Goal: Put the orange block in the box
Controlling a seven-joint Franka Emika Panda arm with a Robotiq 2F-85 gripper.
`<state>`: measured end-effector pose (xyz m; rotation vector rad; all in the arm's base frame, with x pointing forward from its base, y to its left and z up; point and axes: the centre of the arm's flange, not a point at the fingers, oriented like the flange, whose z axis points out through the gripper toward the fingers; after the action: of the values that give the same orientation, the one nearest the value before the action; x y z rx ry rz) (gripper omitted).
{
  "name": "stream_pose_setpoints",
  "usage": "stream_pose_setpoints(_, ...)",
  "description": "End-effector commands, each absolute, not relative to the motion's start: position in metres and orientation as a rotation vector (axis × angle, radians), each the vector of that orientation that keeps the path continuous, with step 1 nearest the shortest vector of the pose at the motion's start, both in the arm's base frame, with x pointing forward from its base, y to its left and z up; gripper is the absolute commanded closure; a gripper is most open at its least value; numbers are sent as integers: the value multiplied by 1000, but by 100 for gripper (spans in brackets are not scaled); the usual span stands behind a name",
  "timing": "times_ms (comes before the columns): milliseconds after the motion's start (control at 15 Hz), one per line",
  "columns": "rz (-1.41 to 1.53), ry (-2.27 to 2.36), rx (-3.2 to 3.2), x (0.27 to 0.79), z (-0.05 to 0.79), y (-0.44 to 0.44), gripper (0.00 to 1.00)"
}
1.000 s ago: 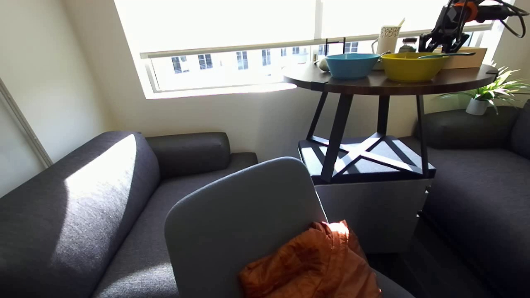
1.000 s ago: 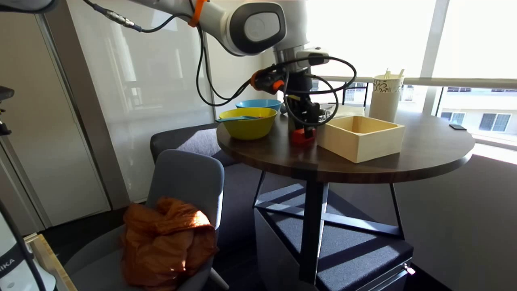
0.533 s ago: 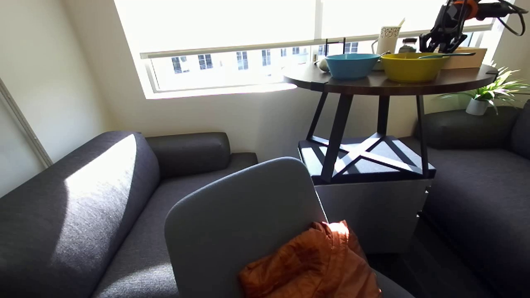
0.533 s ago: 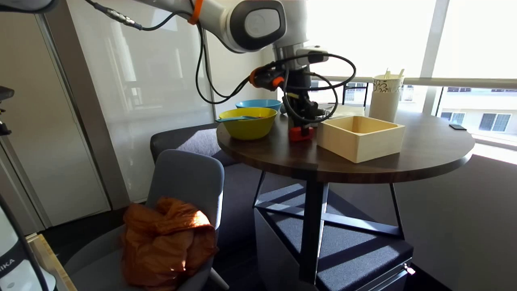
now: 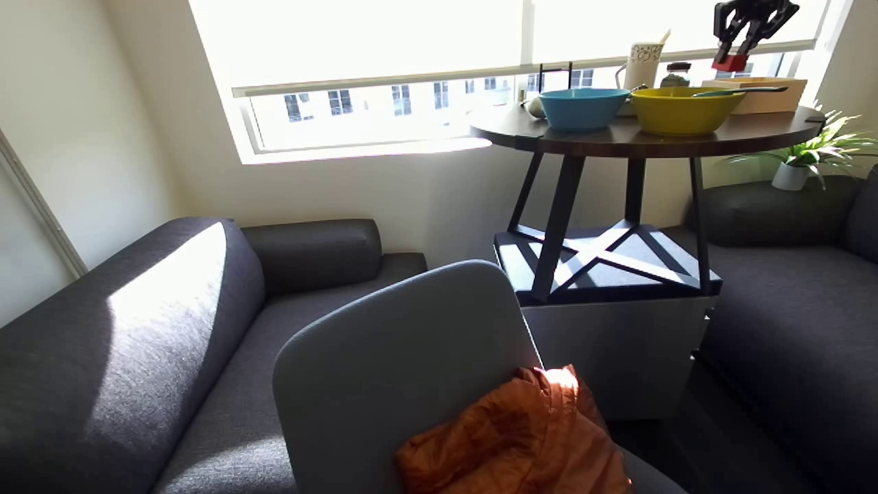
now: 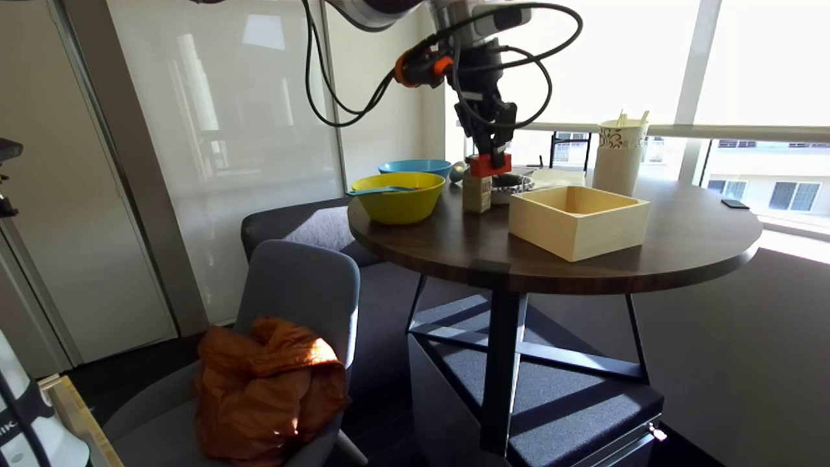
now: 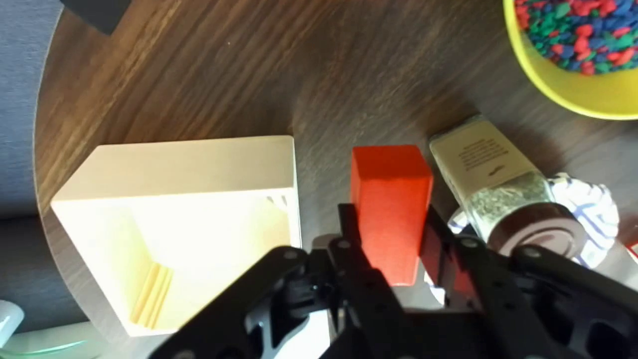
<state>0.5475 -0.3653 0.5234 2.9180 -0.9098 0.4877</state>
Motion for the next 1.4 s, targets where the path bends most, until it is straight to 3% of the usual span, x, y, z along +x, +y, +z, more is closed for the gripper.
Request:
stream_pose_setpoints(0, 527, -918, 2904, 541, 548, -376, 92)
stream_pose_setpoints(533, 432, -991, 2932, 542, 544, -438, 92)
stream_pose_setpoints(600, 446, -980, 2898, 528, 539, -416, 67)
stream_pose_setpoints(733, 428, -997, 2902, 528, 534, -427, 67)
stream_pose_setpoints(800, 425, -999, 2902, 529, 533, -429, 92)
stream_pose_setpoints(1333, 440, -842, 2865, 575, 523, -456, 92)
